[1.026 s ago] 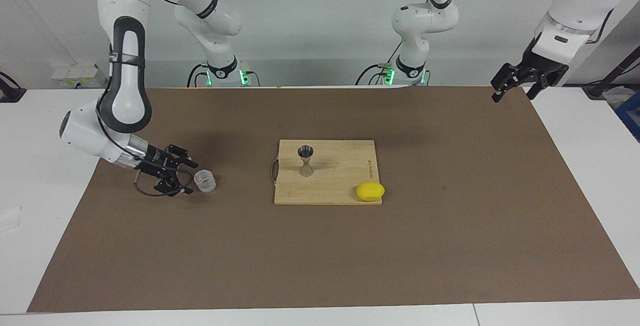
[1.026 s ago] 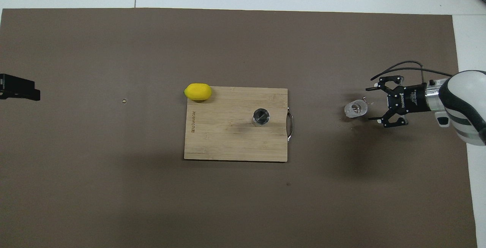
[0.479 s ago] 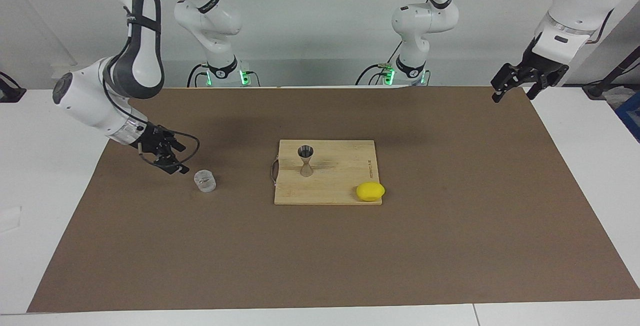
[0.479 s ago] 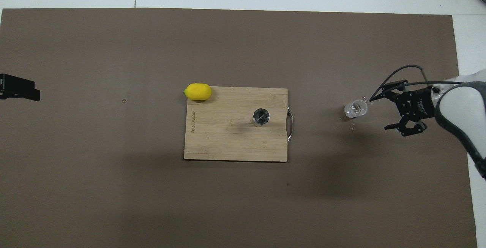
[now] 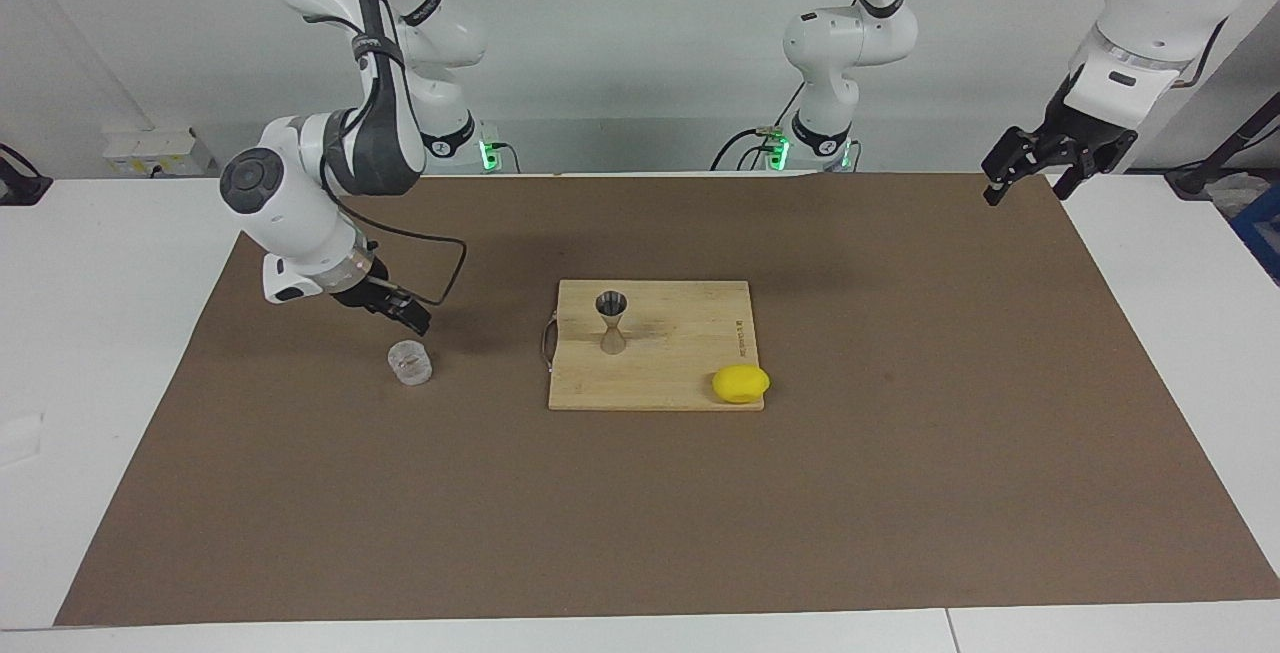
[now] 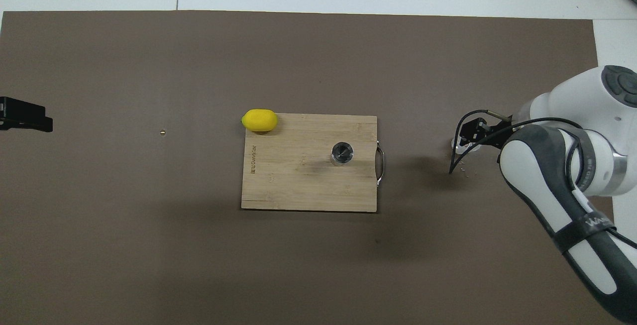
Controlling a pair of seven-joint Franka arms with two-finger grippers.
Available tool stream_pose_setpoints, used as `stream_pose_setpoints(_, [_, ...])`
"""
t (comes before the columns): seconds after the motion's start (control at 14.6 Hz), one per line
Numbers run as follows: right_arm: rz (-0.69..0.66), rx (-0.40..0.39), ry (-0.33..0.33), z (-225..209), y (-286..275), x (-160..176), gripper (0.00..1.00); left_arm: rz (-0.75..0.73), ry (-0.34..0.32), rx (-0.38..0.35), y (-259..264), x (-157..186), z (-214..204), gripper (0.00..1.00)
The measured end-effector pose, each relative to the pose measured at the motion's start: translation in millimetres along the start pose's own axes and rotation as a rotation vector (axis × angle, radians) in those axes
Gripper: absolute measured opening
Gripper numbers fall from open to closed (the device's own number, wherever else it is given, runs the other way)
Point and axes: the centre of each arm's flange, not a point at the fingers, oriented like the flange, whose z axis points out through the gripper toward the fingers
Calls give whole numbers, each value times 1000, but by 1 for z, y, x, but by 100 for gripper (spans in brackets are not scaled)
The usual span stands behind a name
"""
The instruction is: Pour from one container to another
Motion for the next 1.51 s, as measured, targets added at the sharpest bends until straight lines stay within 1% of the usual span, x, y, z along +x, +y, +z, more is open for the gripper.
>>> stream_pose_setpoints(0.14, [-108, -58, 72, -27, -14, -2, 100, 0, 0, 0, 0, 0, 0, 100])
stream_pose_setpoints(0.21, [-142, -84, 106, -41, -20, -5, 100, 0, 0, 0, 0, 0, 0, 100])
stream_pose_setpoints(0.34, [-178, -98, 156, -72, -31, -16, 100, 0, 0, 0, 0, 0, 0, 100])
stream_pose_setpoints(0.41, [-185, -97, 169, -92, -36, -21, 100, 0, 0, 0, 0, 0, 0, 100])
stream_pose_setpoints(0.68, [-180, -101, 169, -184, -40, -41, 100, 0, 0, 0, 0, 0, 0, 100])
stream_pose_setpoints(0.89, [-172, -104, 159, -228, -37, -53, 100, 0, 0, 0, 0, 0, 0, 100])
stream_pose_setpoints(1.03, [-185, -109, 135, -242, -34, -62, 100, 0, 0, 0, 0, 0, 0, 100])
stream_pose_setpoints(1.23, [-240, -109, 120, -254, -28, -74, 100, 0, 0, 0, 0, 0, 0, 100])
stream_pose_setpoints(1.51, [-248, -112, 109, -251, -26, -76, 100, 0, 0, 0, 0, 0, 0, 100])
